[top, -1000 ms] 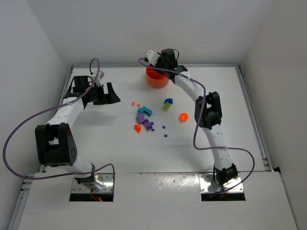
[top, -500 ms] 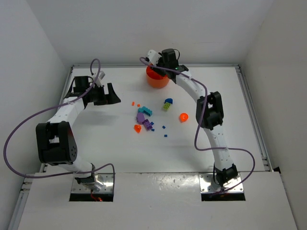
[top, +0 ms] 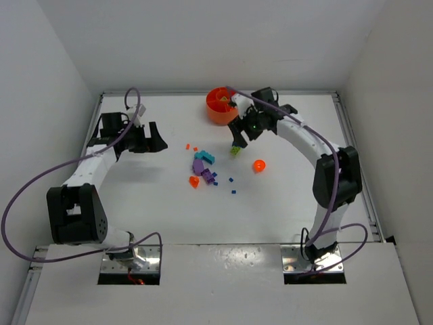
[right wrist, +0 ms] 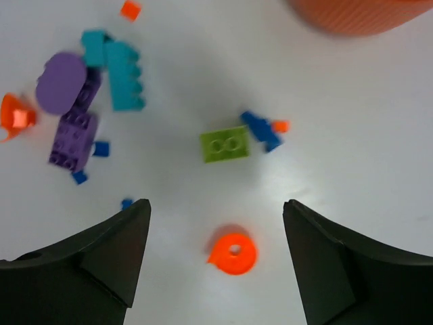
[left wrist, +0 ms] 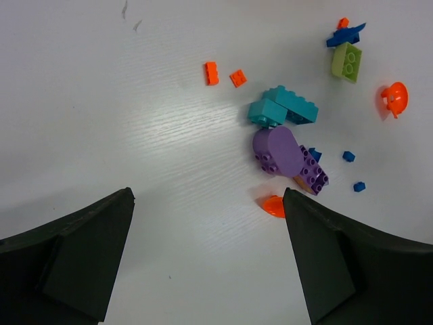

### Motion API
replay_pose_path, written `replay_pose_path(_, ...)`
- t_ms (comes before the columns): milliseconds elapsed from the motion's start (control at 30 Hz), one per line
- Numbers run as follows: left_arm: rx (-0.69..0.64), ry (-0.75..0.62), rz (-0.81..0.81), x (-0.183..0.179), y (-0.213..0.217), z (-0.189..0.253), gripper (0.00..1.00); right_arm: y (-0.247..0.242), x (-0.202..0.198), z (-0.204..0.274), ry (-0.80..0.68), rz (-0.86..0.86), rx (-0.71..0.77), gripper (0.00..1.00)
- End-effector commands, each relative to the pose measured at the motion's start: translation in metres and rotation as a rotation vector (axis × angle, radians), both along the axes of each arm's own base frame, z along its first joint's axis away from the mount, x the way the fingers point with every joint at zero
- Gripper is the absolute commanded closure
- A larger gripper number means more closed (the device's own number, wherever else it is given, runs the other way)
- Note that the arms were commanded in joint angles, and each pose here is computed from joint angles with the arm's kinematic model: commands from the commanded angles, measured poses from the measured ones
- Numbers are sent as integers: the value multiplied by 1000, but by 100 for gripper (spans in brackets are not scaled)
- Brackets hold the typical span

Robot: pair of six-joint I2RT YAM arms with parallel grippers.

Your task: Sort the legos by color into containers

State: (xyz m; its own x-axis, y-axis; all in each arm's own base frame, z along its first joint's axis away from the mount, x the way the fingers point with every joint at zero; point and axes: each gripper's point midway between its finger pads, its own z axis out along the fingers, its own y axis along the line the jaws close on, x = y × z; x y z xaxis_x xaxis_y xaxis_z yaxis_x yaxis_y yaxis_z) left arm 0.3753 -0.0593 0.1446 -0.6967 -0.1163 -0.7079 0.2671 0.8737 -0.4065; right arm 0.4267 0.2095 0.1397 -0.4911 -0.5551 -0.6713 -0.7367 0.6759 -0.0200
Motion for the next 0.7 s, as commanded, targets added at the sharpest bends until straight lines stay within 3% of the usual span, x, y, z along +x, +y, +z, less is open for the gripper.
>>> replay_pose_path(0, 18, -84, 0, 0, 5, 23, 2, 24, -42, -33, 170, 23, 106, 20)
replay_pose_path(267, 45, -97, -11, -7, 9, 27, 2, 11, -42, -76, 179, 1, 26, 16)
replay_pose_path(667, 50, -84, -4, -9, 10, 17, 2, 25, -27, -84, -100, 11, -132, 17)
